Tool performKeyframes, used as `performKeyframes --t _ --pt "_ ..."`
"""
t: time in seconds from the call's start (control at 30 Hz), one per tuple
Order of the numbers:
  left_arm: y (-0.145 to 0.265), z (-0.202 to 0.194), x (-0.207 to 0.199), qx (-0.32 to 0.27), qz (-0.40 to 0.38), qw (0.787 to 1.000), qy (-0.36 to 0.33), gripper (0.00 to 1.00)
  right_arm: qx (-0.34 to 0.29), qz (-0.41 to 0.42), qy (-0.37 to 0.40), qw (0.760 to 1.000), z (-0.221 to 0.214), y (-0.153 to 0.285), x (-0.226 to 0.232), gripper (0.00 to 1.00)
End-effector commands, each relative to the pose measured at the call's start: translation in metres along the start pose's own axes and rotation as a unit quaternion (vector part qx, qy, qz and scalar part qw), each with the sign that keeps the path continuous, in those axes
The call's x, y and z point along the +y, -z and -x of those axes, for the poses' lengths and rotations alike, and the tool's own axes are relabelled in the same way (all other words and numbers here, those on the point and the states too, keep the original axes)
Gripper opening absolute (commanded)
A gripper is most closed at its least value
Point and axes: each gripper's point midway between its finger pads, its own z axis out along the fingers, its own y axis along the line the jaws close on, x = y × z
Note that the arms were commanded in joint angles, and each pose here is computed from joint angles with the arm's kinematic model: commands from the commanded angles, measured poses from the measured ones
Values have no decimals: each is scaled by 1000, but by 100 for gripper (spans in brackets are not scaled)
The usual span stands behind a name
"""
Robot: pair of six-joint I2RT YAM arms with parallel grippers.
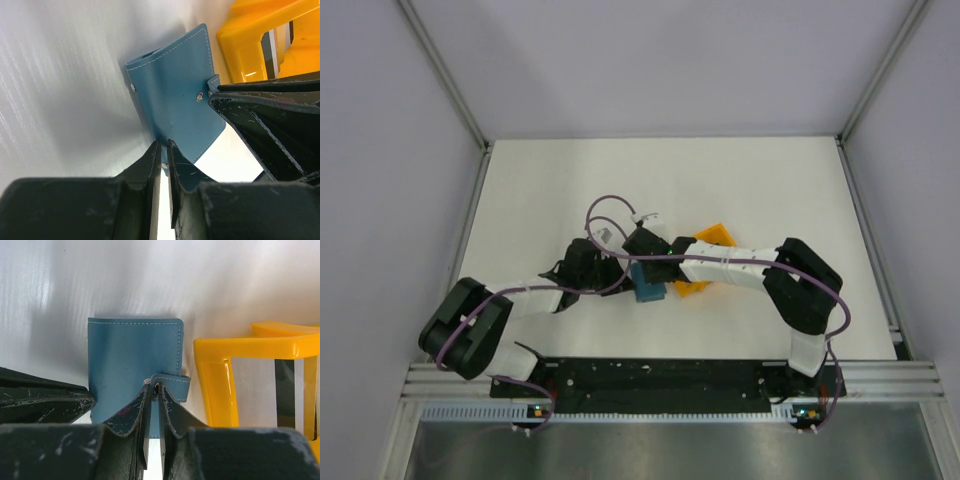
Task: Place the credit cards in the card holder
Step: Close the card holder at the center of the board.
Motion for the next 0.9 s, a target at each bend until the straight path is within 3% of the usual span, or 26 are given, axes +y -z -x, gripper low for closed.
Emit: performKeyframes --t 0.0,0.1,0.27,0.5,0.87 --pt "-2 10 -13 -14 -23 1000 -16 14 -19 15 -18 1000 17 5 7 9" --pt "-2 11 -13 -13 -23 1000 -15 14 -20 16 -20 999 18 7 7 2" --pt "-2 11 -14 -13 -24 1000 -15 14 -21 18 -20 999 19 7 7 0" --pt "-2 11 -15 -12 -26 999 -16 14 -13 23 -23 999 16 5 8 10" --pt "-2 12 -15 -14 -26 999 -17 13 -12 27 -25 999 14 8 7 14"
